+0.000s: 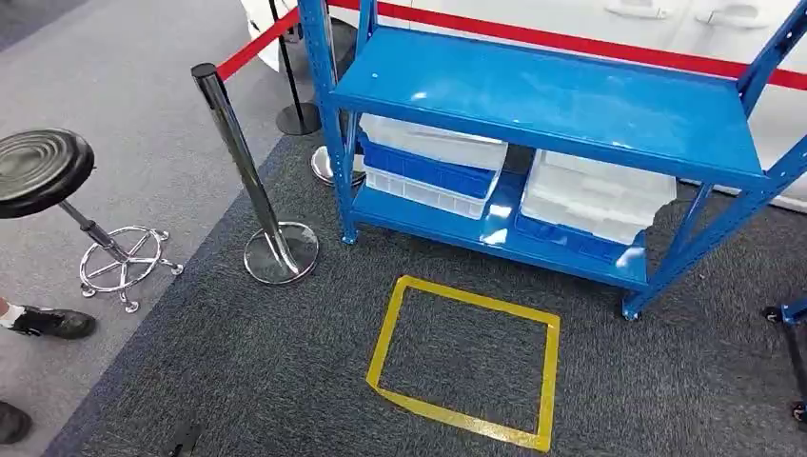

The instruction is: Take the parts from the cabinet and place them on the table.

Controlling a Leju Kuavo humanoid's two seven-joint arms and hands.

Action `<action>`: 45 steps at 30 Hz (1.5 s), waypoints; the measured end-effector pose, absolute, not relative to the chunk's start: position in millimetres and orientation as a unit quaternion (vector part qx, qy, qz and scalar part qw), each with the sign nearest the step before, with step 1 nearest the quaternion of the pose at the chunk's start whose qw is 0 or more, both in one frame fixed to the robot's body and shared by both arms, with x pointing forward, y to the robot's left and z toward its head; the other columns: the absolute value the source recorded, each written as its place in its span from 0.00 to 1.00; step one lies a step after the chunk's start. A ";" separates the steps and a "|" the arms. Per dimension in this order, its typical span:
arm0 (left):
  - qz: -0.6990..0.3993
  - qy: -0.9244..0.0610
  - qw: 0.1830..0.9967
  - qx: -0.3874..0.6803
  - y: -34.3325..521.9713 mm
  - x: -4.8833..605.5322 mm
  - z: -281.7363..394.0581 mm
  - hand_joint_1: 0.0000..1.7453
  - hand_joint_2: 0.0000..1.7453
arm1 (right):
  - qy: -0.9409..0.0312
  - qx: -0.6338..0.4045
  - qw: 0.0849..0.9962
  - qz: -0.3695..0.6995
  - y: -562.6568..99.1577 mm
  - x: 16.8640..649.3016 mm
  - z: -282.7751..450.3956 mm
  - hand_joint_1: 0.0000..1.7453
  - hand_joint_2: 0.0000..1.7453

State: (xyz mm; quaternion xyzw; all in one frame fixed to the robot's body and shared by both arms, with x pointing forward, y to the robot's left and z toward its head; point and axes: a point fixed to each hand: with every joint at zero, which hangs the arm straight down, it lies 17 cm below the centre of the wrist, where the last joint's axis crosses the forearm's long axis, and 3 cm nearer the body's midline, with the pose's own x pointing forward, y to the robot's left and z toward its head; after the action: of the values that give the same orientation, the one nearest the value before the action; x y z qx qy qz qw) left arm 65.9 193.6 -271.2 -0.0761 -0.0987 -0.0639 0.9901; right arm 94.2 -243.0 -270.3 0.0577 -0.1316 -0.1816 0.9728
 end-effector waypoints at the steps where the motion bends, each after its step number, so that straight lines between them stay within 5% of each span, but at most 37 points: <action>1: -0.064 -0.100 0.990 -0.076 193.6 66.9 -271.0 0.00 0.00 | -0.131 0.058 0.973 -0.182 -242.9 93.6 -270.4 0.00 0.00; 32: -0.073 -0.100 0.989 -0.084 195.0 61.4 -270.9 0.00 0.00 | -0.123 0.059 0.974 -0.179 -239.0 88.7 -271.2 0.00 0.00; 33: -0.073 -0.101 0.989 -0.083 195.1 61.5 -270.9 0.00 0.00 | -0.122 0.059 0.975 -0.179 -238.8 87.5 -271.5 0.00 1.00; 41: -0.078 -0.089 0.990 -0.078 201.1 56.0 -272.7 0.00 0.00 | -0.114 0.103 0.976 -0.155 -220.6 86.6 -266.8 0.00 1.00; 42: -0.078 -0.089 0.990 -0.078 201.6 56.0 -272.7 0.00 0.00 | -0.114 0.106 0.976 -0.152 -219.5 86.7 -266.5 0.00 0.00; 43: -0.078 -0.089 0.990 -0.077 202.7 55.9 -272.9 0.00 0.00 | -0.114 0.107 0.976 -0.151 -218.7 86.5 -266.3 0.00 0.00; 44: -0.078 -0.087 0.990 -0.077 202.9 53.5 -273.2 0.00 0.00 | -0.110 0.110 0.977 -0.149 -217.3 81.9 -266.6 0.00 1.00; 45: -0.078 -0.087 0.990 -0.078 203.4 52.7 -273.2 0.00 1.00 | -0.111 0.115 0.977 -0.142 -215.0 84.2 -265.6 0.00 1.00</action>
State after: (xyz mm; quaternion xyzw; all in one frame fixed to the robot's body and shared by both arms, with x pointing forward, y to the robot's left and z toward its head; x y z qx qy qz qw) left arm 52.7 203.4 -273.2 -0.0778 -0.0867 -0.0783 0.9901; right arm 84.2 -215.0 -265.6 0.1145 -0.1115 -0.1423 0.9768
